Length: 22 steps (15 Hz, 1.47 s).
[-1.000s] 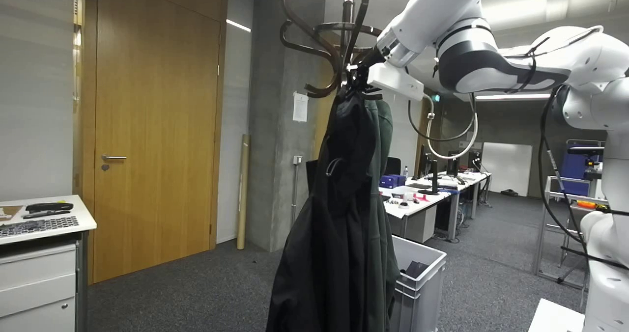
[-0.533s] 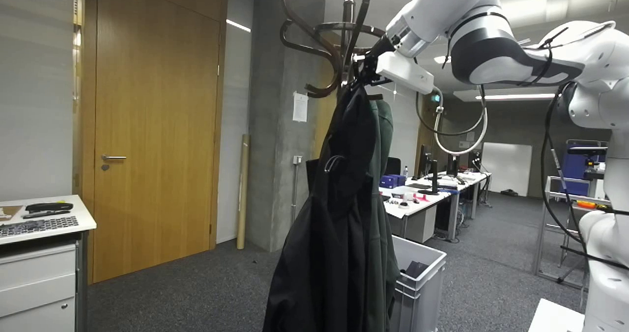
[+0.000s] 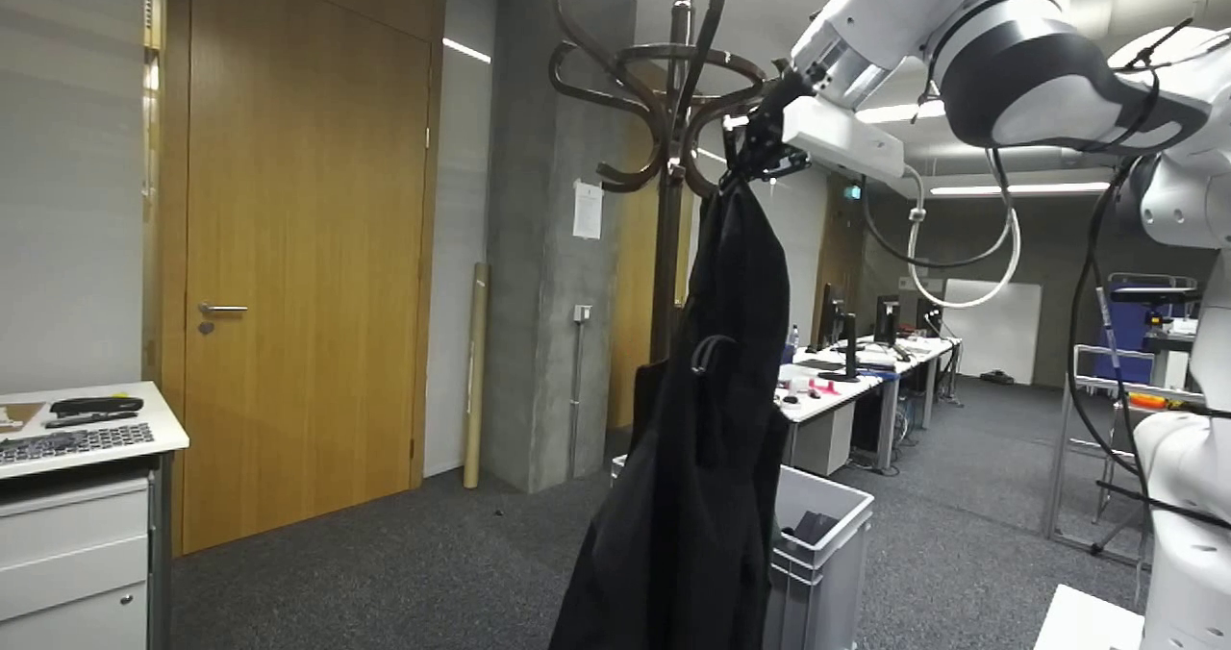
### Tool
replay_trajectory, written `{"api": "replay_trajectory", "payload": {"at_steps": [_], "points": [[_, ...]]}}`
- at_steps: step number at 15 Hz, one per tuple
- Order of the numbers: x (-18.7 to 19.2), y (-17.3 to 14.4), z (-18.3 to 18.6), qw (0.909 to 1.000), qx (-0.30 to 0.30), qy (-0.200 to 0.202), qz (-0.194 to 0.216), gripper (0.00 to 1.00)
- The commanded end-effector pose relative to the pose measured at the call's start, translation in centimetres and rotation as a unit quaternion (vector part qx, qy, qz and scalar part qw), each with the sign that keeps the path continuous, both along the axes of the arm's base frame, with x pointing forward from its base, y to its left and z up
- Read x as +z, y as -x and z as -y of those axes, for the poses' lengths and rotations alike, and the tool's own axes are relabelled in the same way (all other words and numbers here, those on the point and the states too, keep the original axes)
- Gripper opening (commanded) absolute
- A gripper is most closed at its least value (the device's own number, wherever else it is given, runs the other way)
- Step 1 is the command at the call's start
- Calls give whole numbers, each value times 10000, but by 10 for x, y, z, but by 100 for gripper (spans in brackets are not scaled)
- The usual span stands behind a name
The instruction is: Move the cloth to the right
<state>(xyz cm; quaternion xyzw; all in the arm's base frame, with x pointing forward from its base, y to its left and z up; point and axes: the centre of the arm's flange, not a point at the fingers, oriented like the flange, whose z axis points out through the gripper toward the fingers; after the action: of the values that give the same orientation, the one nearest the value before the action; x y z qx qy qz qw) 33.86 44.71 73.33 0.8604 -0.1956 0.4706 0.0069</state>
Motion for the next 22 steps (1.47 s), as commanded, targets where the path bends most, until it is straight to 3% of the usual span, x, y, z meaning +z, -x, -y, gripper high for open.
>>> {"api": "replay_trajectory", "payload": {"at_steps": [1, 7, 11, 16, 18, 20, 21, 22], "points": [[8, 38, 25, 9998, 53, 79, -201, 0], [5, 68, 54, 9915, 440, 486, -1125, 0], [14, 76, 90, 9747, 937, 956, -1788, 0], [29, 49, 135, 9458, 1545, 1672, -2315, 0], [31, 31, 150, 9303, 1898, 1999, -2420, 0], [25, 13, 161, 9133, 2345, 2068, -2612, 0], [16, 21, 141, 9229, 1953, 1968, -2672, 1], [15, 14, 147, 9170, 2079, 2001, -2755, 1]]}}
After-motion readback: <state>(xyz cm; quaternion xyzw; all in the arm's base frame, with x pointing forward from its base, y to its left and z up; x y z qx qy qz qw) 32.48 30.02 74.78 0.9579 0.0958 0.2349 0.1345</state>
